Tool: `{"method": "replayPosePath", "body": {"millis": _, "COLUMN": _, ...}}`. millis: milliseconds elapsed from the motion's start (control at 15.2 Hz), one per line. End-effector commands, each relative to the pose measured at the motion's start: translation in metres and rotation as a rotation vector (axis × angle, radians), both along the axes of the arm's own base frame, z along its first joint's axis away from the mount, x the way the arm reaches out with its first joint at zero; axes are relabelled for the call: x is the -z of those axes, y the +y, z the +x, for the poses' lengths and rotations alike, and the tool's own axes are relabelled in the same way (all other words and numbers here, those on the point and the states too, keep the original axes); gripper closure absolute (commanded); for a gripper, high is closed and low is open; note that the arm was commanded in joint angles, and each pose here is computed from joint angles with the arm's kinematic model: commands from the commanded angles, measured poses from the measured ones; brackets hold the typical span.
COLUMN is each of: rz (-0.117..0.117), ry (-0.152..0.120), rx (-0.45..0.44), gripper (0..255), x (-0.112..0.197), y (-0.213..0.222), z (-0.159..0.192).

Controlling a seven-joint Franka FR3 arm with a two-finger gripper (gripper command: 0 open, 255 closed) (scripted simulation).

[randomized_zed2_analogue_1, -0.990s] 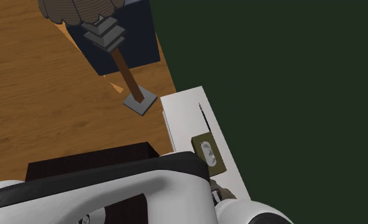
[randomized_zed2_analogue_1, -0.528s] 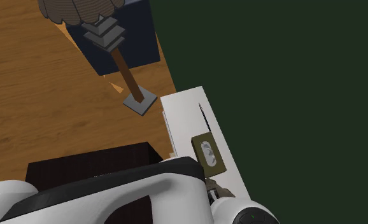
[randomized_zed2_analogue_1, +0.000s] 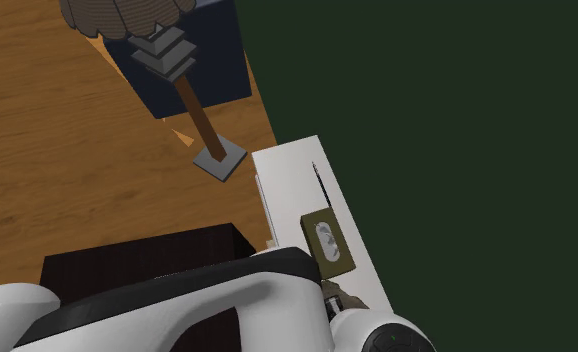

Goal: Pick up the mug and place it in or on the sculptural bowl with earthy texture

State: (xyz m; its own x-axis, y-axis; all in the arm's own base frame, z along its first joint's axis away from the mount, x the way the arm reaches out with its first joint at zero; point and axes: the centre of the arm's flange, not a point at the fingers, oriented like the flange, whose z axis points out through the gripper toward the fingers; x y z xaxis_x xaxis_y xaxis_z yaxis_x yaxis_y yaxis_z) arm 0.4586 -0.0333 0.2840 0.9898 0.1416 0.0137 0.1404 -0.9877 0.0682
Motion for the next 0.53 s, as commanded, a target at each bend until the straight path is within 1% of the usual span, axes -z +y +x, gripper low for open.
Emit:
{"method": "replayPosePath", "body": {"millis": 0, "rz": 0.0, "ry": 0.0, "rx": 0.0, "gripper": 0, "x": 0.0, "y": 0.0, "z": 0.0}}
{"method": "replayPosePath", "body": {"millis": 330, "rz": 0.0, "ry": 0.0, "rx": 0.0, "gripper": 0, "x": 0.0, "y": 0.0, "z": 0.0}}
{"method": "replayPosePath", "body": {"millis": 462, "rz": 0.0, "ry": 0.0, "rx": 0.0, "gripper": 0, "x": -0.026, "y": 0.002, "z": -0.001}}
